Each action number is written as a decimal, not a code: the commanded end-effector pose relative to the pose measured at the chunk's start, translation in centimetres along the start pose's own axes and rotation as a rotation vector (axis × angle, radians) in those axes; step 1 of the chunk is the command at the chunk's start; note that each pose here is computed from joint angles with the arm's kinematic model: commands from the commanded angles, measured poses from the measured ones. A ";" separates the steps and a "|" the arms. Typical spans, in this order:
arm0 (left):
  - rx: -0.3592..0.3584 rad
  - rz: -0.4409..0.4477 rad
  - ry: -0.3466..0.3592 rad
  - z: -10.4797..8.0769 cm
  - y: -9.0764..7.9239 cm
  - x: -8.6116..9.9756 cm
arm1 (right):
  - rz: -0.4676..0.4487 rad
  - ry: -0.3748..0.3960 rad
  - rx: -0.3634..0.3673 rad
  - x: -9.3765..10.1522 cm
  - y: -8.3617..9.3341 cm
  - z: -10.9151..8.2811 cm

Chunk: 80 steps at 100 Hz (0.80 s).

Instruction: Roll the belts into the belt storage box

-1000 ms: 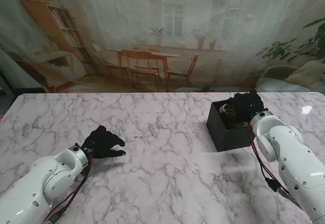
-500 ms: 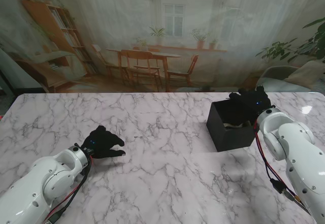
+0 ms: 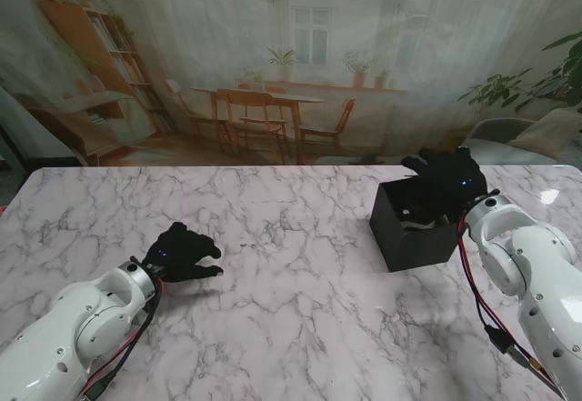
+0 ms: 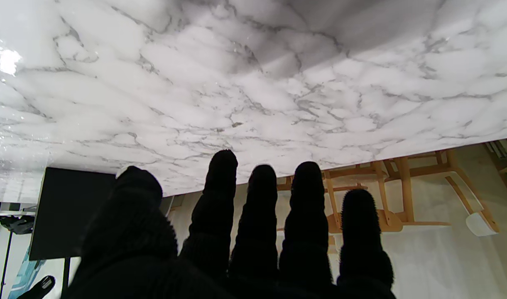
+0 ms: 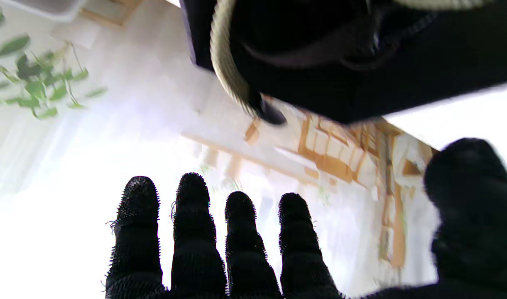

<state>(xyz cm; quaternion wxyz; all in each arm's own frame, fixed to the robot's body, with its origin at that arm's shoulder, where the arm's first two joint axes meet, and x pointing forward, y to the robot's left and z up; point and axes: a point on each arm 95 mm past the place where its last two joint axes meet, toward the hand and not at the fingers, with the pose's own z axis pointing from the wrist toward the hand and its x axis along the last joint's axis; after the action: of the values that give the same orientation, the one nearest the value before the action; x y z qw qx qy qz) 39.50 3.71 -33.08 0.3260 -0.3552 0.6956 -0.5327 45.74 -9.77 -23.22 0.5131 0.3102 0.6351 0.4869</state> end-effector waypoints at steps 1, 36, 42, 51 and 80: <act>-0.005 -0.007 -0.008 0.0 0.3 0.0 | 0.017 0.026 -0.067 1.0 1.4 -0.3; 0.139 -0.129 0.011 0.3 -1.0 0.8 | 0.282 0.240 -0.319 7.1 6.2 -2.7; 0.171 -0.163 0.026 0.3 -1.4 1.2 | 0.345 0.273 -0.355 8.3 6.8 -3.0; 0.223 -0.229 0.054 0.3 -2.0 1.8 | 0.445 0.318 -0.387 10.0 7.2 -3.3; 0.350 -0.472 0.110 1.2 -1.7 4.2 | 0.726 0.380 -0.312 16.0 3.7 -3.3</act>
<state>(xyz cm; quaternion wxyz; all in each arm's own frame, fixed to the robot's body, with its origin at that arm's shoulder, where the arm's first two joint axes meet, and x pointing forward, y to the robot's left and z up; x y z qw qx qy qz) 38.68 0.27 -31.13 0.2267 -0.4058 0.5049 -0.7273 37.77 4.17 -22.36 0.2350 0.3117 0.4794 0.7860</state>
